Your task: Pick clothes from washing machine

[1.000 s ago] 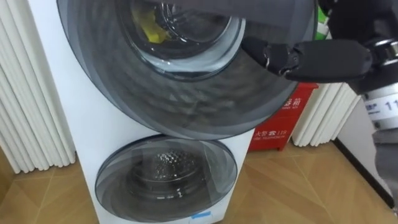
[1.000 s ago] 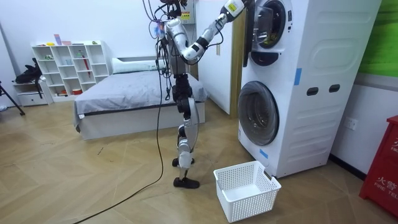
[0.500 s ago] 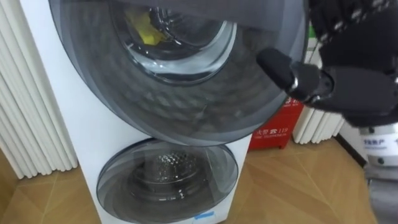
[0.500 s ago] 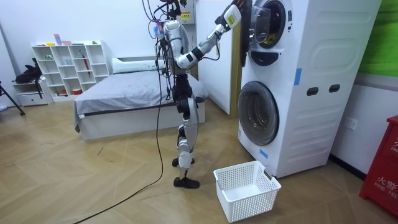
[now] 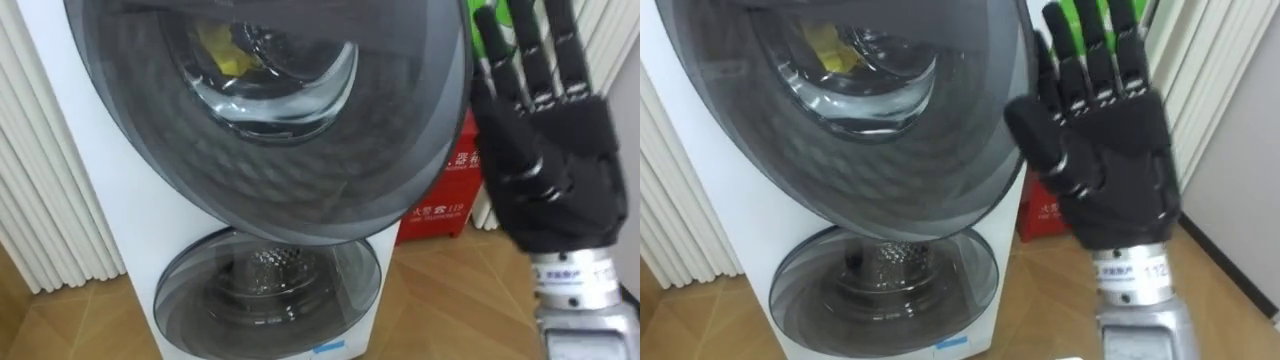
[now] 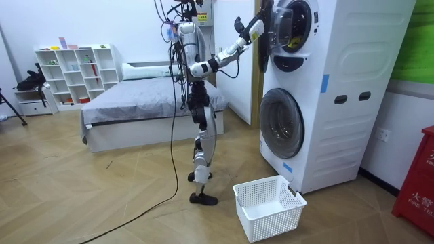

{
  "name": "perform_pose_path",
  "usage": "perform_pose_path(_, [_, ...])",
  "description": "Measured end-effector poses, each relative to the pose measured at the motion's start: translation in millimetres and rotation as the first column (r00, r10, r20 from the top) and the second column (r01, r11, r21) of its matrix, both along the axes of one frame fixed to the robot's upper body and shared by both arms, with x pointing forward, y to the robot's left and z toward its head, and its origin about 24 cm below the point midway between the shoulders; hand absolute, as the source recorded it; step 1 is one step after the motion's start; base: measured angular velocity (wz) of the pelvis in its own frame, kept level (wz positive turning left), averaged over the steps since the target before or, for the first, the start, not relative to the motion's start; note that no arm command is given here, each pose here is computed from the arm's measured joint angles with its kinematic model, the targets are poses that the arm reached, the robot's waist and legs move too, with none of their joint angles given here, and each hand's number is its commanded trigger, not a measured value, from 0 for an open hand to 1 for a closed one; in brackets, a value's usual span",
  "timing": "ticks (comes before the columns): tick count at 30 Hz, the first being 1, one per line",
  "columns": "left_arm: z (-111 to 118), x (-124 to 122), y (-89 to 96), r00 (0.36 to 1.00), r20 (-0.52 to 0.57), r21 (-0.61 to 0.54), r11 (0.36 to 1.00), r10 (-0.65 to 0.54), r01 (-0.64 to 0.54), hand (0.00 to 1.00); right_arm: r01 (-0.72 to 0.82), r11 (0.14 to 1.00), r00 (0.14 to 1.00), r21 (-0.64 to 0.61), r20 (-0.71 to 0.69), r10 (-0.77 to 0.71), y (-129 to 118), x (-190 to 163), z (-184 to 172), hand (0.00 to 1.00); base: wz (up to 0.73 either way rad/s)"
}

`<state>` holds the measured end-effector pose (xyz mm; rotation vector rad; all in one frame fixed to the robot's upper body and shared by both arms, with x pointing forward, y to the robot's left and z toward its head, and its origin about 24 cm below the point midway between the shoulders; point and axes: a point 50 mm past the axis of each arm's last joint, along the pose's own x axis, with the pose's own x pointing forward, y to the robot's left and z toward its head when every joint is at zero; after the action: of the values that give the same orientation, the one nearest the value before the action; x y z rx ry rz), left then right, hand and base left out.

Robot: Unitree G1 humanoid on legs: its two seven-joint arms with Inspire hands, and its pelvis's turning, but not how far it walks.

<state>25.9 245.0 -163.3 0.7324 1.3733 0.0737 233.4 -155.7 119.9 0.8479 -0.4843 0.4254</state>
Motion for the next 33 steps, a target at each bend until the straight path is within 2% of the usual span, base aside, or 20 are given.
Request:
perform_pose_path(3, [0,2,-1.9,1.0,0.007,-0.006,1.0,0.002,-0.002,0.0,-0.07,0.997,0.991,-0.014,-0.115,0.067,13,-1,-24,0.0,0.01])
perform_pose_path(4, [-1,3,-3.4,1.0,0.009,-0.013,1.0,0.003,-0.003,0.0,-0.133,0.991,0.978,-0.018,-0.164,0.128,25,-3,-33,0.0,0.06])
perform_pose_path(8, [-1,-2,-4.5,1.0,-0.002,-0.02,1.0,0.015,-0.015,0.0,-0.317,0.944,0.943,-0.089,-0.131,0.305,42,-15,-41,0.0,0.06])
perform_pose_path(11, [-1,2,-5.2,1.0,0.012,-0.024,1.0,0.009,-0.009,0.0,-0.372,0.922,0.925,-0.105,-0.125,0.359,48,-19,-43,0.0,0.02])
perform_pose_path(33, [-2,1,-8.2,1.0,0.005,-0.045,0.999,0.015,-0.015,0.0,-0.391,0.917,0.918,-0.08,-0.101,0.383,49,-21,-42,0.0,0.0])
